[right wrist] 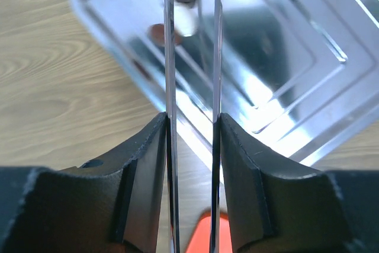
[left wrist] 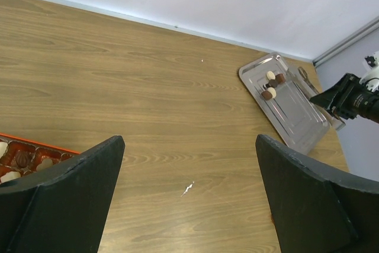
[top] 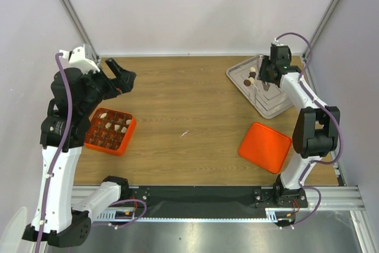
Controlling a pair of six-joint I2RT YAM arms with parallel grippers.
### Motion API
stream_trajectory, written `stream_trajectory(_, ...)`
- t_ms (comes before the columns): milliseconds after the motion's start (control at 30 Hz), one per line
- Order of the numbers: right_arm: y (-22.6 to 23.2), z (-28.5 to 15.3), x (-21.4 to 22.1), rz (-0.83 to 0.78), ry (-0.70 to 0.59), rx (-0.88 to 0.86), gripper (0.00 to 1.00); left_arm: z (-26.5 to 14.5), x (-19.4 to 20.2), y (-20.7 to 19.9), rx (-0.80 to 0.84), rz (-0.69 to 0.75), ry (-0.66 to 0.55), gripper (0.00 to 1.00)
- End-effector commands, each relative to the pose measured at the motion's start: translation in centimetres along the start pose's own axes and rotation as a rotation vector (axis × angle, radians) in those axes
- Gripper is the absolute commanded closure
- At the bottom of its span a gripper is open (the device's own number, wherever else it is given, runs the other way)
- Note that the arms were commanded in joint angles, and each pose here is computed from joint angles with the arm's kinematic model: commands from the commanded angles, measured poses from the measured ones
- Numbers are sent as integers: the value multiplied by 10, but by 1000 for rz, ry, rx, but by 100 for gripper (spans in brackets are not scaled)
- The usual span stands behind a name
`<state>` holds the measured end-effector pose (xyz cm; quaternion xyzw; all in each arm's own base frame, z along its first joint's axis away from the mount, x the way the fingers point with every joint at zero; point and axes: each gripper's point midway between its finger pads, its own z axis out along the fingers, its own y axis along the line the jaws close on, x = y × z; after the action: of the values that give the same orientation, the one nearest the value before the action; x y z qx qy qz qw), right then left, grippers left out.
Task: Pack the chocolate
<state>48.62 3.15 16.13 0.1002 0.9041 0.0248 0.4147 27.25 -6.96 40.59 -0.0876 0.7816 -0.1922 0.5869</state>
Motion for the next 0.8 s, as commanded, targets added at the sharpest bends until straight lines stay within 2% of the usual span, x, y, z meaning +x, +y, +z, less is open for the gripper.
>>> stream_trajectory(0, -20, 13, -17, 19, -28, 3, 57, 3, -8, -5, 24, -10, -33, 0)
stream_trajectory(100, -34, 23, -18, 38, -20, 3, 57, 6, -8, -5, 24, -10, -33, 0)
stream_trajectory(467, -37, 62, -6, 15, 35, -60, 56, 19, -6, -2, 13, -2, -17, 0)
stream_trajectory(767, -40, 54, -9, 9, 23, -53, 55, 28, -3, -2, 17, -8, -8, 0)
